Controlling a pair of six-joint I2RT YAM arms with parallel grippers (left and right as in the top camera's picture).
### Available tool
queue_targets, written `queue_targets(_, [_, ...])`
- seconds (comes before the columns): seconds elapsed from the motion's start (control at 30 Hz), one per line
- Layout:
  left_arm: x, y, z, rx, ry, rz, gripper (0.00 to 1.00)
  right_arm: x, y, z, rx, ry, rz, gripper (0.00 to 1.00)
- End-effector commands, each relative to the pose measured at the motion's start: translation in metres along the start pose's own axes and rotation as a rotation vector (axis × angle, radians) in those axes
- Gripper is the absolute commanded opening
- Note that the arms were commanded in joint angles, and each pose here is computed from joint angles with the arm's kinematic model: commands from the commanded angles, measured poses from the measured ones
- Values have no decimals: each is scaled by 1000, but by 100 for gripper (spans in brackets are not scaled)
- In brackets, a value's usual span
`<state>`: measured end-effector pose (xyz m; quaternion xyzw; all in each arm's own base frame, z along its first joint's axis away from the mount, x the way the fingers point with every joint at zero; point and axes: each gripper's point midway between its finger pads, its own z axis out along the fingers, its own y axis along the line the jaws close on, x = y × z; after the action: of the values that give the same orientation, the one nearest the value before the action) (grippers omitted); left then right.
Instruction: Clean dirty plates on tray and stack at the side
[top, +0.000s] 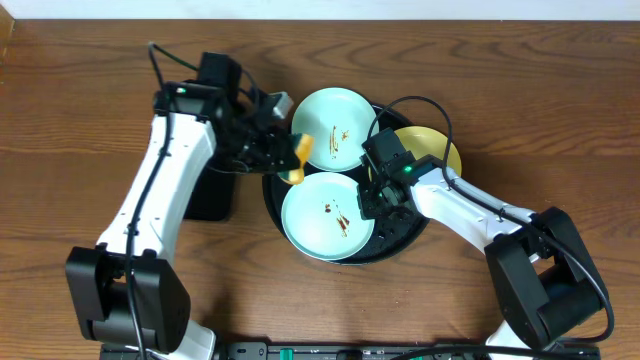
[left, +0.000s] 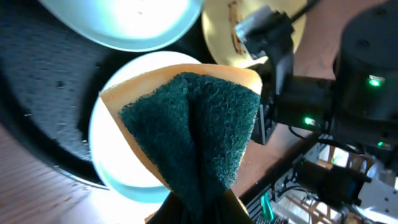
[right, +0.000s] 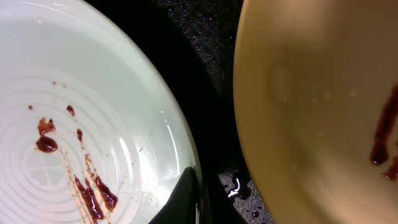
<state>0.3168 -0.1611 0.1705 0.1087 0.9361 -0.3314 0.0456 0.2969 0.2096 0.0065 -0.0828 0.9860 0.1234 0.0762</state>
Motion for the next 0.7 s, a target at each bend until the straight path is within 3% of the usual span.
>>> queue_targets(0.0, [9,-6,8,28,35,-10,7,6,-16,7,60,16,17,1])
queue_targets(0.43, [53,0,82,83,136,3,7,6,-17,7,61,16,19,1])
queue_targets(0.67, [63,19,119,-27,112,-24,7,6,-17,7,61,16,19,1])
